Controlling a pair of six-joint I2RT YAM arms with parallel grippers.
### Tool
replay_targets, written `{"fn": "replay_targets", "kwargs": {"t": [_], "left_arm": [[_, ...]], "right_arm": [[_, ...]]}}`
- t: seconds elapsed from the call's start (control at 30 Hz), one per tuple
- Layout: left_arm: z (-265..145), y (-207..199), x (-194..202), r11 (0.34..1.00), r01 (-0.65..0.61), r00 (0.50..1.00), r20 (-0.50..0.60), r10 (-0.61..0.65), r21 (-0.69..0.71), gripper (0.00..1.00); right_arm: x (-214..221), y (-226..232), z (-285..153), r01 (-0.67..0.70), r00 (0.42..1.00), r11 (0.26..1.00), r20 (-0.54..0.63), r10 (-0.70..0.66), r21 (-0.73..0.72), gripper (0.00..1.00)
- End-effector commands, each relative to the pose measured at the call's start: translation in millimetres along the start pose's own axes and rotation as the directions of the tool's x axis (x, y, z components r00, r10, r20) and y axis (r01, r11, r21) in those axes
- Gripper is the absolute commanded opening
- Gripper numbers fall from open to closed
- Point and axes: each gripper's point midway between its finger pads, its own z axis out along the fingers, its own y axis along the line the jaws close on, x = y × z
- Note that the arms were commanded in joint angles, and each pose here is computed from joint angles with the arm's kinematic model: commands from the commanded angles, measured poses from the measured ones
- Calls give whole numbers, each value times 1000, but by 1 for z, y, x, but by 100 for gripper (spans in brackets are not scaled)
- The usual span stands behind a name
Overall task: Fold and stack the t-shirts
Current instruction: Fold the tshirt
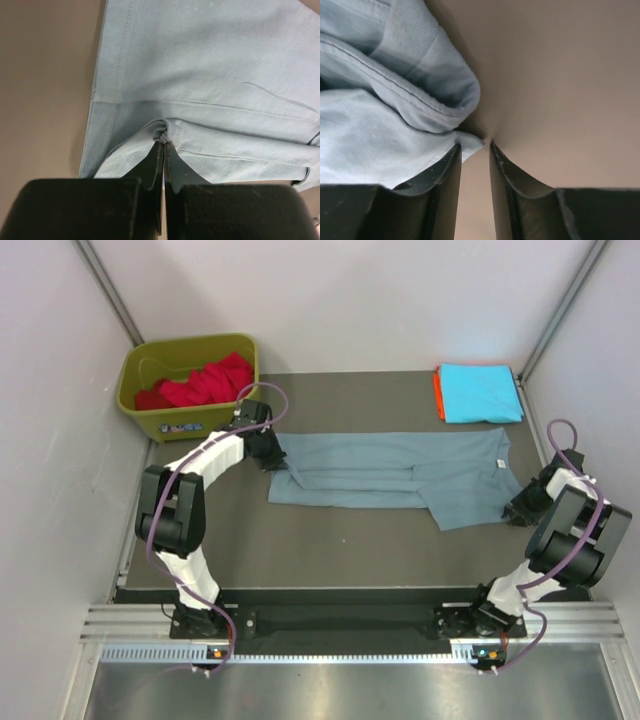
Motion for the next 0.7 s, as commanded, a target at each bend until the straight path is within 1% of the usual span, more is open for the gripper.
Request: {"fn": "replay_targets", "kwargs": {"t": [0.0,0.03,0.1,0.13,0.23,0.37,0.47,0.53,0.67], "left_arm": [[-2,-3,-10,1000,-4,1000,24,3,10,0],[-1,-2,-9,1000,-3,1000,20,3,8,0],[-2,-1,-6,1000,4,1000,10,-4,7,0],[-2,0,-4,1000,6,1000,4,-6,6,0],[-4,1,0,1000,13,1000,-2,-13,7,0],[-10,8,7,1000,22,1000,-13,-22,-11,0],[-15,17,14,998,51,998,-22,-52,-44,0],[-17,22,22,996,72,996,-43,-74,-56,0],[-29,20,31,997,79,996,-50,-80,-24,0]], "right_arm": [[-13,-1,10,-12,999,1000,43,12,-4,27],[-13,-2,11,-12,999,1000,45,12,2,21],[-12,-2,13,-10,999,1000,41,9,0,14],[-12,-2,13,-6,999,1000,46,6,0,9],[-11,-4,10,0,999,1000,54,0,9,0],[-9,-7,-2,21,998,1000,62,-22,23,0],[0,-17,-22,-4,997,998,83,-2,69,0],[6,-16,-37,-47,992,997,118,40,58,0],[-7,-12,-70,-96,969,995,232,85,39,0]]}}
